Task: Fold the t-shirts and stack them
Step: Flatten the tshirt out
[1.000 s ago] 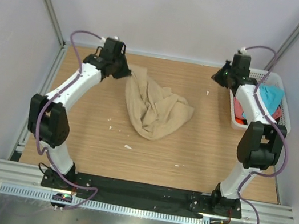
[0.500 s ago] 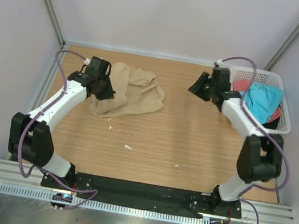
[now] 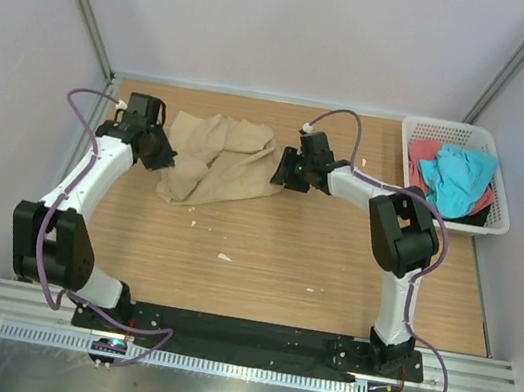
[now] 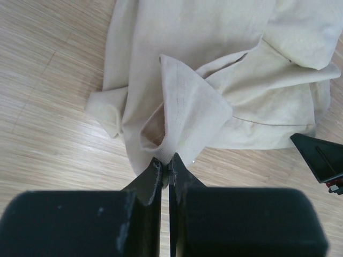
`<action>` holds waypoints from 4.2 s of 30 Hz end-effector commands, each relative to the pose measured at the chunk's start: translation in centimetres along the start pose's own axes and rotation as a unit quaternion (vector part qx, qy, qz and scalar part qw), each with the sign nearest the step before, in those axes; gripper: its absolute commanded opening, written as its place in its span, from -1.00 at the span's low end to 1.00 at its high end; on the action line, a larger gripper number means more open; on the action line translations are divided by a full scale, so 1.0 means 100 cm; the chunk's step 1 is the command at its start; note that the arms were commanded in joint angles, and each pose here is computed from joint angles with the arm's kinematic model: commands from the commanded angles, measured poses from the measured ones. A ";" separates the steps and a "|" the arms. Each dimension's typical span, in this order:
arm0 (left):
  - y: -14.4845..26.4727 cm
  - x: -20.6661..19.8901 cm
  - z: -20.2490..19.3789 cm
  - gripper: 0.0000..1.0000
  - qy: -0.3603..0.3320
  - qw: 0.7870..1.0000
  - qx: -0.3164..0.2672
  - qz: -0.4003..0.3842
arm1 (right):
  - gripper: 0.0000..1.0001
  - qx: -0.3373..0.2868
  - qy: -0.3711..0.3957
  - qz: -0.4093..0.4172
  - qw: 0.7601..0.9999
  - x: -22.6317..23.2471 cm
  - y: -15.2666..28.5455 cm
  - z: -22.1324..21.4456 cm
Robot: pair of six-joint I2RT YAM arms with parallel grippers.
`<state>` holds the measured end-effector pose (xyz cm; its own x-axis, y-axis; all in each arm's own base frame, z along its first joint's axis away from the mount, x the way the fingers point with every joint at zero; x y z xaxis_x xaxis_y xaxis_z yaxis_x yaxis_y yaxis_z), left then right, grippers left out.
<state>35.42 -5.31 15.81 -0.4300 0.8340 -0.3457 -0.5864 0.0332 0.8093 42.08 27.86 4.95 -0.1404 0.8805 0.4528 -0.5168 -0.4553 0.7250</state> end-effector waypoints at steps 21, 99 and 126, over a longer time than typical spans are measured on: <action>0.104 -0.071 0.196 -1.00 0.081 0.981 -0.165 -0.068 | -0.98 -0.247 0.026 -0.178 0.952 -0.039 0.235 0.214; 0.004 0.085 -0.069 0.21 0.070 0.996 0.038 0.032 | -0.22 0.017 -0.393 -0.450 0.802 -0.207 0.119 0.009; 0.034 0.149 -0.100 0.01 0.334 0.898 0.037 0.285 | -0.98 -0.061 -0.227 -0.298 0.925 -0.132 0.161 0.028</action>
<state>21.03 1.06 9.83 -0.9259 0.3630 -0.1045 -0.1965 -0.2266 0.9540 37.57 7.30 11.75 0.6272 0.7691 0.1228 -0.4177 0.1990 0.8865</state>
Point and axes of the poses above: each gripper's point midway between its finger pads, its own y axis back along the fingers, its own x axis along the line the jaws close on, z = x × y, the point moved 1 cm from there along y, back along the fingers
